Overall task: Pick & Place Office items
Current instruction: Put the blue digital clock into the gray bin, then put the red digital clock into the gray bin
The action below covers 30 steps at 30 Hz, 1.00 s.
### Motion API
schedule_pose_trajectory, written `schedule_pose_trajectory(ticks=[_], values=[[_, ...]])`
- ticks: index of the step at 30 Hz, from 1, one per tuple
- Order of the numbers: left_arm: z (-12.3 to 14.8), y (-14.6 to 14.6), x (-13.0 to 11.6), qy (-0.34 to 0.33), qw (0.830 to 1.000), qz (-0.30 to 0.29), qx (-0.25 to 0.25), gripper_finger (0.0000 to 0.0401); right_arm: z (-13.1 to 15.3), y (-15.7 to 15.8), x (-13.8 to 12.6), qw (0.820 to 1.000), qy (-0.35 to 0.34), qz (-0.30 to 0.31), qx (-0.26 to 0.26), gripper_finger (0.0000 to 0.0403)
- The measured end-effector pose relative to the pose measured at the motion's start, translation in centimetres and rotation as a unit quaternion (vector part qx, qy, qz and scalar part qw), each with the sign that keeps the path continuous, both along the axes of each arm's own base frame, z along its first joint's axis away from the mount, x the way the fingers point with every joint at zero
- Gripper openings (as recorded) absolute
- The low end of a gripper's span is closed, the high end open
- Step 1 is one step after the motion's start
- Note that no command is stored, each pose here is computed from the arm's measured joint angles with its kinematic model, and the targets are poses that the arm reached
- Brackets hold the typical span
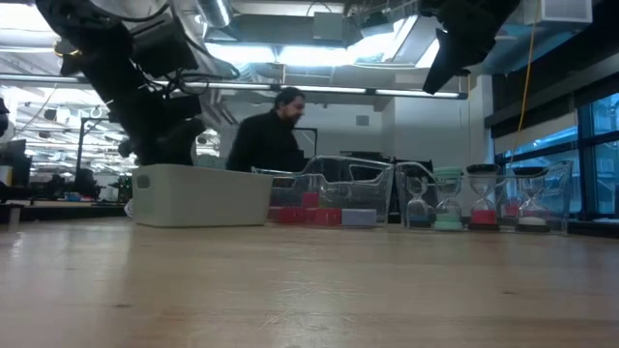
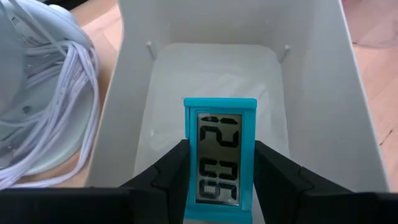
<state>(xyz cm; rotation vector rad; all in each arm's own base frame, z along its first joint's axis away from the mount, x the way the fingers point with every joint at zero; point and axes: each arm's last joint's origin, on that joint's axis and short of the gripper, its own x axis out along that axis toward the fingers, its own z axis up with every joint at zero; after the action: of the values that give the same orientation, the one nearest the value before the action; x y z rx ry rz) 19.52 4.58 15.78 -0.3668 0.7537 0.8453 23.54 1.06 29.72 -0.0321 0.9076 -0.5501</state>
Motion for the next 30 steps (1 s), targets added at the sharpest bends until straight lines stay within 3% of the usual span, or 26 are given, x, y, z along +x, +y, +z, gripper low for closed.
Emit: schedule_pose_trajectory(ticks=[20, 30], values=[[-0.37, -0.03, -0.21, -0.021, 0.999, 0.031, -0.019, 0.0177, 0.14, 0.03, 0.23, 1.0, -0.014, 0.001, 0.001, 0.0249], [-0.33, -0.04, -0.16, -0.03, 0.998, 0.04, -0.026, 0.0222, 0.13, 0.03, 0.24, 1.0, -0.014, 0.001, 0.001, 0.0249]])
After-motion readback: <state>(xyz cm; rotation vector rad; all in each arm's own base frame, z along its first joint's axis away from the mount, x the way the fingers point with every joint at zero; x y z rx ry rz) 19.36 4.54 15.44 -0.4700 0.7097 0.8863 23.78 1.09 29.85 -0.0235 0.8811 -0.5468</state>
